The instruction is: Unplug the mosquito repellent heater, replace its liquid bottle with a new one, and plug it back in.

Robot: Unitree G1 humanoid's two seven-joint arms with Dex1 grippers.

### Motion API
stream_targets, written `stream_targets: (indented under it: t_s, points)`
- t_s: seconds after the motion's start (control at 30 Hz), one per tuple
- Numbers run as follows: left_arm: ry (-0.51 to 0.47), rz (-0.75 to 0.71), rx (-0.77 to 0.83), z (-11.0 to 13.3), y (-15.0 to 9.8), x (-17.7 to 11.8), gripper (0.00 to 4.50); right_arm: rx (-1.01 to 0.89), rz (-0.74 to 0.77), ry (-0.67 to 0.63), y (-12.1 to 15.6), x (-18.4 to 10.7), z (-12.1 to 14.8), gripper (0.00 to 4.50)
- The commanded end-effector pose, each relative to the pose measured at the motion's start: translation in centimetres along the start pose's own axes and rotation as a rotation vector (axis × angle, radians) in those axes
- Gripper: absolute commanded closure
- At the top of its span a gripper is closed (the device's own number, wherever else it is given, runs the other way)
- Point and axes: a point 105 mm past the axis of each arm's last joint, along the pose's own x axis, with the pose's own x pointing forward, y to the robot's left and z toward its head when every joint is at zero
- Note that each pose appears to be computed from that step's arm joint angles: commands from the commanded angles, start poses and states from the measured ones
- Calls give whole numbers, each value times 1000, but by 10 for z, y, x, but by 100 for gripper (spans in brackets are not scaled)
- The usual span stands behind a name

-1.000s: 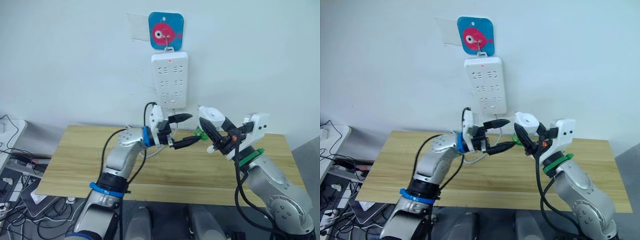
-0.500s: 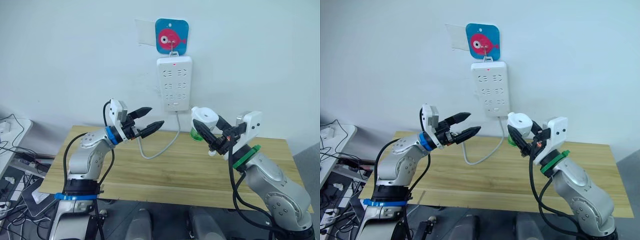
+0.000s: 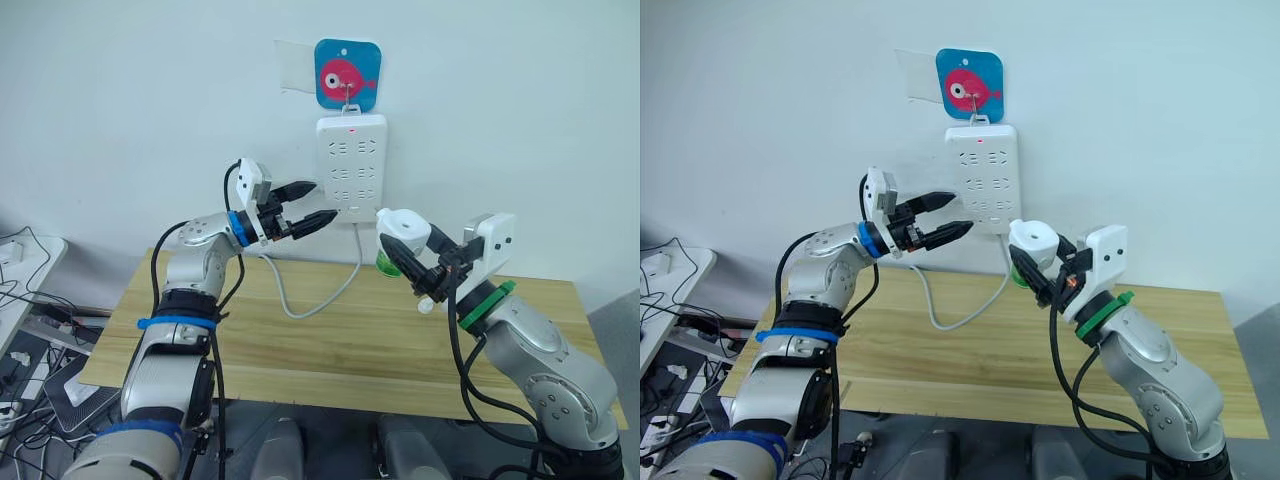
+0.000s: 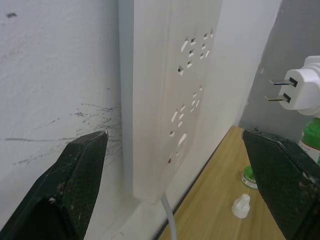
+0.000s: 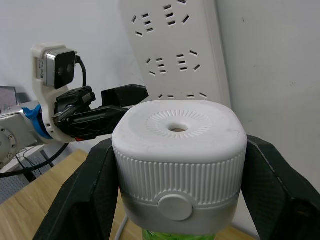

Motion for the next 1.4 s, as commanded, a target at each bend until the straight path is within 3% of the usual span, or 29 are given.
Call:
stream_targets:
  t_s: [0.03, 0.3, 0.4, 0.7, 1.4]
  points:
    - [1, -70, 54, 8, -4, 9, 0, -27, 15, -63, 8, -2, 16, 153]
    - [-7, -168, 57, 14, -11, 20, 0, -55, 7, -48, 7, 2, 11, 153]
    - [-10, -182, 49, 15, -12, 19, 52, -64, -8, -48, 3, 2, 10, 153]
    - [1, -180, 36, 13, -12, 17, 314, -76, 21, -32, 6, 10, 9, 153]
    - [13, -171, 43, 16, -10, 19, 316, -74, -76, -44, -5, 31, 7, 153]
